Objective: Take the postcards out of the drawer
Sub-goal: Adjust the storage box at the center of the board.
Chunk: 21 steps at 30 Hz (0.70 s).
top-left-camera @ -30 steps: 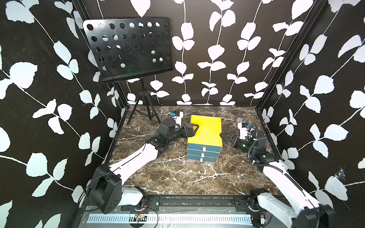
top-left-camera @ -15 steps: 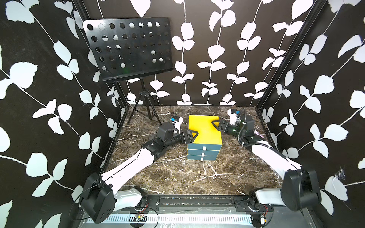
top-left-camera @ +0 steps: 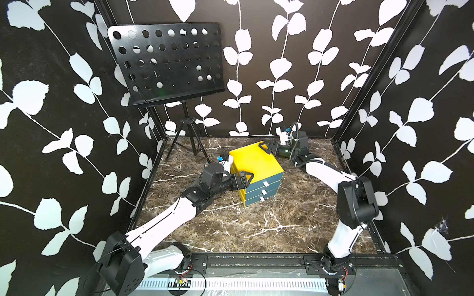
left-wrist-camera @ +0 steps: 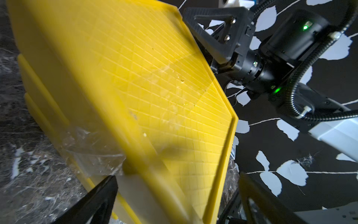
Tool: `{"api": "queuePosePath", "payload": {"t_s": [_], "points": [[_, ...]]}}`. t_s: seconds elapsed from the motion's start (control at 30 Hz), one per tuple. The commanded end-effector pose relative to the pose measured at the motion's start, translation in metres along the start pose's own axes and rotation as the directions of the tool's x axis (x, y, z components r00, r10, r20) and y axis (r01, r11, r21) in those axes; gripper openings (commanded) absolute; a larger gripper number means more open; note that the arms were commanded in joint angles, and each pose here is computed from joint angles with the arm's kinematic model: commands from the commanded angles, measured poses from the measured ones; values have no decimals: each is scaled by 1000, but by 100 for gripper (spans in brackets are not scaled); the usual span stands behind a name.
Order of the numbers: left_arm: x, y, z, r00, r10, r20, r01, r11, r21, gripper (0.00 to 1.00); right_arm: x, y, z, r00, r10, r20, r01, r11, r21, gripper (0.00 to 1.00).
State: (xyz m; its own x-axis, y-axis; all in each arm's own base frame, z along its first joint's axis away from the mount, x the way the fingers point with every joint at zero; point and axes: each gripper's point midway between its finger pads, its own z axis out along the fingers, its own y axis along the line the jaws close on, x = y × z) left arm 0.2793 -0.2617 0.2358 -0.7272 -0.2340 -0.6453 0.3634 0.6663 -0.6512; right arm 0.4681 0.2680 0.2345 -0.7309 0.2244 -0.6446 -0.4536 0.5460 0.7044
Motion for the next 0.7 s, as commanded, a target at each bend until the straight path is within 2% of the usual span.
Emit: {"api": "queuePosePath", "payload": {"t_s": [0.0,0.17,0.3,0.5,0.67], "points": [[-19,22,-21,993,85,78,-74,988,-134,99,-23,17,-14,992,-123,36,121,991,54,87],[-60,48,-37,979,89,182,-51,978,-202,99,-28,9,-55,982,-189,22,179,955,238,88],[-101,49,-36,951,181,249,-120,963,-240,99,-15,18,-98,973,-230,31,208,922,325,88],[-154,33,-10,929,283,241,-235,949,-209,99,47,16,-142,986,-167,-24,164,919,359,87],[-178,34,27,939,298,174,-277,952,-133,99,90,16,-161,992,-117,-52,128,928,350,85]]}}
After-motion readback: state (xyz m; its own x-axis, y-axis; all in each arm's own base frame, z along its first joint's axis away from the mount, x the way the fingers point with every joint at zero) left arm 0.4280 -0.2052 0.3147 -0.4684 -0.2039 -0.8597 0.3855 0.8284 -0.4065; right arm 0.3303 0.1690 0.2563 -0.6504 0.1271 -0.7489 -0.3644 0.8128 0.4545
